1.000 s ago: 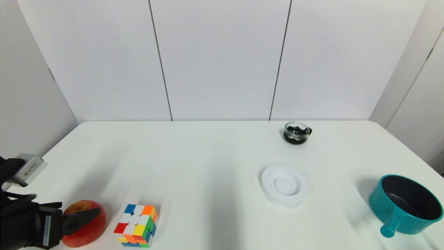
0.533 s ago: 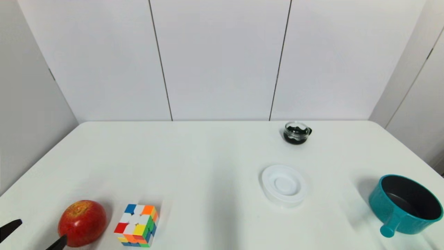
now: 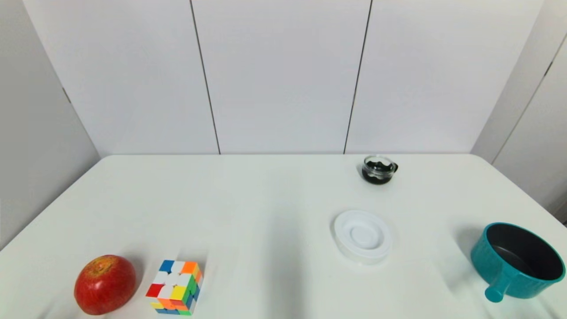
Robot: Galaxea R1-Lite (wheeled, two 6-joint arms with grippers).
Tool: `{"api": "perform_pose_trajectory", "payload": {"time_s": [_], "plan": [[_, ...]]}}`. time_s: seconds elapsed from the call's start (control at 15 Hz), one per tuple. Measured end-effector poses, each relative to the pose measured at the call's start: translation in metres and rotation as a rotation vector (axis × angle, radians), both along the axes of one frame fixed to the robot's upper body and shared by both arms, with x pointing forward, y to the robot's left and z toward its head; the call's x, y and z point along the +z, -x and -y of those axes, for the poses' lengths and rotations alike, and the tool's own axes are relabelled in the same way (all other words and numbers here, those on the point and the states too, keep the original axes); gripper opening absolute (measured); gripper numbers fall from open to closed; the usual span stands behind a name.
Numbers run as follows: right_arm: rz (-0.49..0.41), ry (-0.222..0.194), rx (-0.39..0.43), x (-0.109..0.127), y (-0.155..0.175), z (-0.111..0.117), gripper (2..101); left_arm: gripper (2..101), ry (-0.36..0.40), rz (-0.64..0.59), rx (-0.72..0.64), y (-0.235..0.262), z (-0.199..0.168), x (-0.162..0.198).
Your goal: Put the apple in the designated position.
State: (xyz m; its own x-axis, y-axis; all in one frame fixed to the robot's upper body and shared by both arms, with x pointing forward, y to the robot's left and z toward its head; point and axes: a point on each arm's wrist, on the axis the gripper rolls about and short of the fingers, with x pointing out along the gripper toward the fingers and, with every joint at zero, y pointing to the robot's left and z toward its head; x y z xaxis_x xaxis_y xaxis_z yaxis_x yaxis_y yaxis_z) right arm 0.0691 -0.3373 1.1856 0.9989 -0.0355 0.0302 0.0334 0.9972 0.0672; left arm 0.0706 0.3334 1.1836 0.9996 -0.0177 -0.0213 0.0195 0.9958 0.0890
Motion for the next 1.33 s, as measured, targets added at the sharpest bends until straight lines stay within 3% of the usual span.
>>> {"api": "perform_pose_trajectory", "payload": {"time_s": [0.2, 1.33], "plan": [[0.0, 0.0, -0.001, 0.0, 0.0, 0.0, 98.0, 97.1, 0.085, 0.017, 0.012, 0.0013, -0.0002, -0.0008], [0.0, -0.005, -0.001, 0.0, 0.0, 0.0, 98.0, 97.8, 0.089, 0.021, 0.012, 0.0015, -0.0002, -0.0012]]}}
